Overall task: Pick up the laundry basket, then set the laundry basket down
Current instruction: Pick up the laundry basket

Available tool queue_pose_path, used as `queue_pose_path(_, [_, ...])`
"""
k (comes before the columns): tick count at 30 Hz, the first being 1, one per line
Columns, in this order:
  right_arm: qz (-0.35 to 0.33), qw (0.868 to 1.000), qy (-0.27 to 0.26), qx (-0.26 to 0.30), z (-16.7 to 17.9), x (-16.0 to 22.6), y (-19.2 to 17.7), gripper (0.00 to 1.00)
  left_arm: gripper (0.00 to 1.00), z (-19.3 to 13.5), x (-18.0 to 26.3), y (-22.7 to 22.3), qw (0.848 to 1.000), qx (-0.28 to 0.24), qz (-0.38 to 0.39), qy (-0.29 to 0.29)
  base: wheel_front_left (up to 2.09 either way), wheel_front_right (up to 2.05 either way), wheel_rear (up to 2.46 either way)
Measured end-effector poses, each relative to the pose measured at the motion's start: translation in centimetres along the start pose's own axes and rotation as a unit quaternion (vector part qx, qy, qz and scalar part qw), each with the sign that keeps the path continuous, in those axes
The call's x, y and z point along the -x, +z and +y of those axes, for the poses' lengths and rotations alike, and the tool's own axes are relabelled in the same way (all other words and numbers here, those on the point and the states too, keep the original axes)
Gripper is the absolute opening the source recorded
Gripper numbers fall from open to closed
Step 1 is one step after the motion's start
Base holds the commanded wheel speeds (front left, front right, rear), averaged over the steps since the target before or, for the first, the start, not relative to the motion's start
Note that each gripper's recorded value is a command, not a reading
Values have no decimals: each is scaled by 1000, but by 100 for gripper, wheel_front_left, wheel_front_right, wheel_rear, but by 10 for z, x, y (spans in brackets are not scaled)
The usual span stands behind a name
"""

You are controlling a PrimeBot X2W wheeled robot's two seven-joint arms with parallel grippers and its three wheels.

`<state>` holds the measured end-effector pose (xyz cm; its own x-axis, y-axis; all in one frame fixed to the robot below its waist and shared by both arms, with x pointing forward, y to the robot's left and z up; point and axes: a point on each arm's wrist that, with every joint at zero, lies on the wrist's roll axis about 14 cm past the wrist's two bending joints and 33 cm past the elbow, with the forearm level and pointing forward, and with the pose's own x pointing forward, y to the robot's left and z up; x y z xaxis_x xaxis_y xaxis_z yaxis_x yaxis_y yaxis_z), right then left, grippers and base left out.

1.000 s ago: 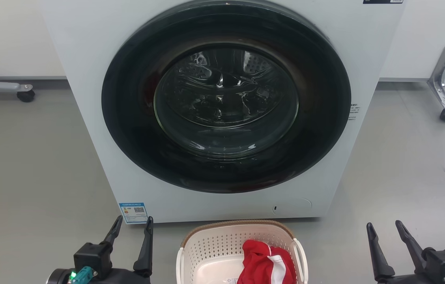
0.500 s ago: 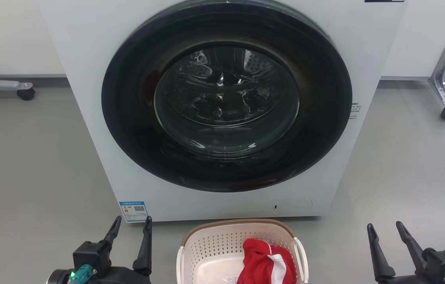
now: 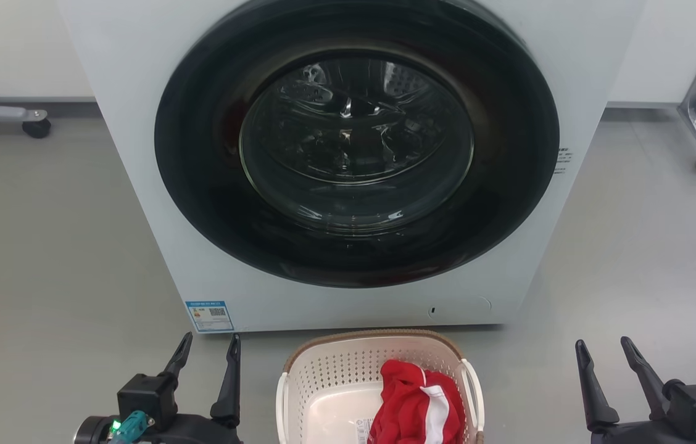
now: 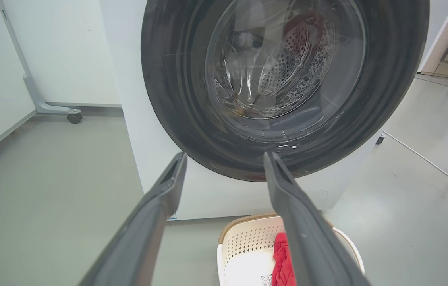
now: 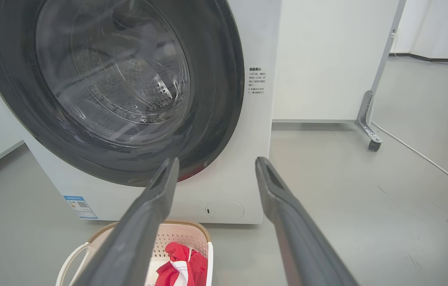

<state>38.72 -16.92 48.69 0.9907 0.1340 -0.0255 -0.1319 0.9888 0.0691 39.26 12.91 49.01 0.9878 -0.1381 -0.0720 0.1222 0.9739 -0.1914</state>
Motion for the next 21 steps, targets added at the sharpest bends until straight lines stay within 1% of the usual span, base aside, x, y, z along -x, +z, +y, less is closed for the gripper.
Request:
queue_pose_path(8, [17, 1000, -2, -5, -1, -7, -12, 100, 100, -3, -8, -11, 1000, 11, 17, -1, 0, 0, 0])
queue_pose_path(14, [27, 1000, -4, -7, -4, -22, -19, 100, 100, 0, -20, -20, 999, 15, 29, 2, 0, 0, 0])
queue_pose_path(21, [49, 999, -8, -12, -8, -37, -36, 100, 100, 1, -37, -34, 999, 22, 47, 3, 0, 0, 0])
